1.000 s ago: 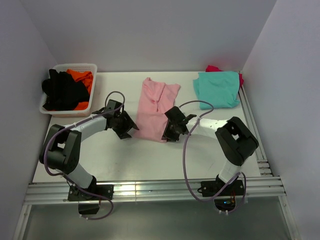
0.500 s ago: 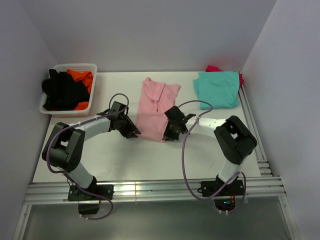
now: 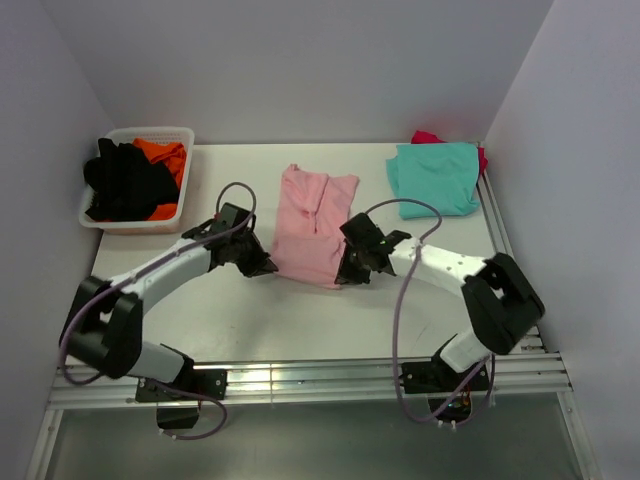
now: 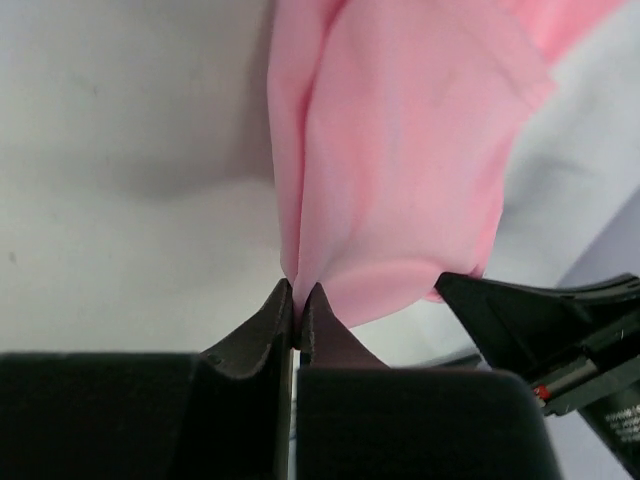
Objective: Fold and stack the t-shirts
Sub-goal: Fold the tshirt
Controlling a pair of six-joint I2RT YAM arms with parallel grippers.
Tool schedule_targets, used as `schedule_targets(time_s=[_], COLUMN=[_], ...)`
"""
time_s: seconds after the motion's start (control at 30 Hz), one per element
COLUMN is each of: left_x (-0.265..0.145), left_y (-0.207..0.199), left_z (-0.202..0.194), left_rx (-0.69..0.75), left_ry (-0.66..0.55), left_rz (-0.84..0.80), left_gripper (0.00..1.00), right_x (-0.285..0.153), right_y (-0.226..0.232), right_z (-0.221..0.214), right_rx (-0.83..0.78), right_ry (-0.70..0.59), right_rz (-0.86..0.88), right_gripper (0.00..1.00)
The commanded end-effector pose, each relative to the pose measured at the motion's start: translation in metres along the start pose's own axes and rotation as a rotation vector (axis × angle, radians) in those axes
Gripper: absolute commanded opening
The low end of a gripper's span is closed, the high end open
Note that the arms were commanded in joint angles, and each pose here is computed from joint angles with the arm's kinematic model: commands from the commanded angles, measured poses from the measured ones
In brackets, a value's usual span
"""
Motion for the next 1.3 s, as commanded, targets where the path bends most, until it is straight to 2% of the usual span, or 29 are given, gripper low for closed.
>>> schedule_targets(time_s=[0.0, 0.2, 0.4, 0.7, 0.83, 0.97, 1.0, 1.03, 1.07, 1.1, 1.13, 1.17, 1.2, 1.23, 1.27], left_x=[-0.037, -0.084, -0.113, -0.117, -0.118, -0.098, -0.101, -0.096, -0.076, -0.078, -0.069, -0.037, -0.039, -0.03, -0.009], left_y=[0.019, 0.045, 0.045, 0.028, 0.009, -0.015, -0.032, -0.038, -0.039, -0.06, -0.064, -0.062, -0.089, -0.096, -0.115], left_z=[-0.005, -0.031, -0.041, -0.036, -0.024, -0.001, 0.011, 0.022, 0.035, 0.053, 0.073, 0.091, 0.116, 0.138, 0.169], left_rx=[0.028, -0.022, -0.077, -0.075, -0.055, -0.04, -0.013, -0.012, -0.017, 0.014, 0.004, -0.011, -0.004, -0.023, -0.009], left_ry=[-0.065, -0.055, -0.045, -0.02, -0.04, -0.026, -0.049, -0.06, -0.054, -0.092, -0.116, -0.098, -0.135, -0.117, -0.125], left_rz=[0.028, 0.036, 0.014, 0.022, 0.004, 0.037, 0.005, 0.009, 0.066, 0.032, 0.043, 0.108, 0.059, 0.027, 0.026], left_gripper=[0.0, 0.0, 0.0, 0.0, 0.0, 0.0, 0.0, 0.0, 0.0, 0.01, 0.02, 0.03, 0.17, 0.4, 0.81], right_x=[-0.033, -0.081, -0.115, -0.122, -0.12, -0.117, -0.115, -0.1, -0.105, -0.101, -0.077, -0.084, -0.079, -0.046, -0.063], right_y=[-0.033, -0.038, -0.04, -0.035, -0.029, -0.009, -0.009, -0.01, 0.002, 0.0, -0.002, 0.015, 0.016, 0.004, 0.02], right_z=[-0.016, -0.031, -0.034, -0.034, -0.023, 0.011, 0.024, 0.034, 0.058, 0.078, 0.092, 0.126, 0.147, 0.167, 0.201], right_rx=[-0.035, -0.025, -0.036, -0.048, -0.069, -0.11, -0.119, -0.12, -0.136, -0.111, -0.107, -0.106, -0.118, -0.092, -0.098], right_ry=[0.002, 0.001, -0.009, 0.017, 0.013, -0.024, -0.032, -0.002, -0.046, -0.053, -0.015, -0.076, -0.1, -0.049, -0.108], right_rz=[-0.101, -0.04, -0.029, -0.026, -0.052, -0.064, -0.073, -0.112, -0.102, -0.119, -0.162, -0.136, -0.162, -0.231, -0.211], right_gripper=[0.0, 0.0, 0.0, 0.0, 0.0, 0.0, 0.0, 0.0, 0.0, 0.0, 0.0, 0.0, 0.02, 0.46, 0.64])
Point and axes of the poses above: each gripper's point midway between its finger pads, its own x axis out along the fingers, its own y axis along the line the jaws close on, z = x × y, the point moved 4 cm from there along -x, back along the fingers, and after that the axes turned 4 degrees about -x, right-handed, at the moved point
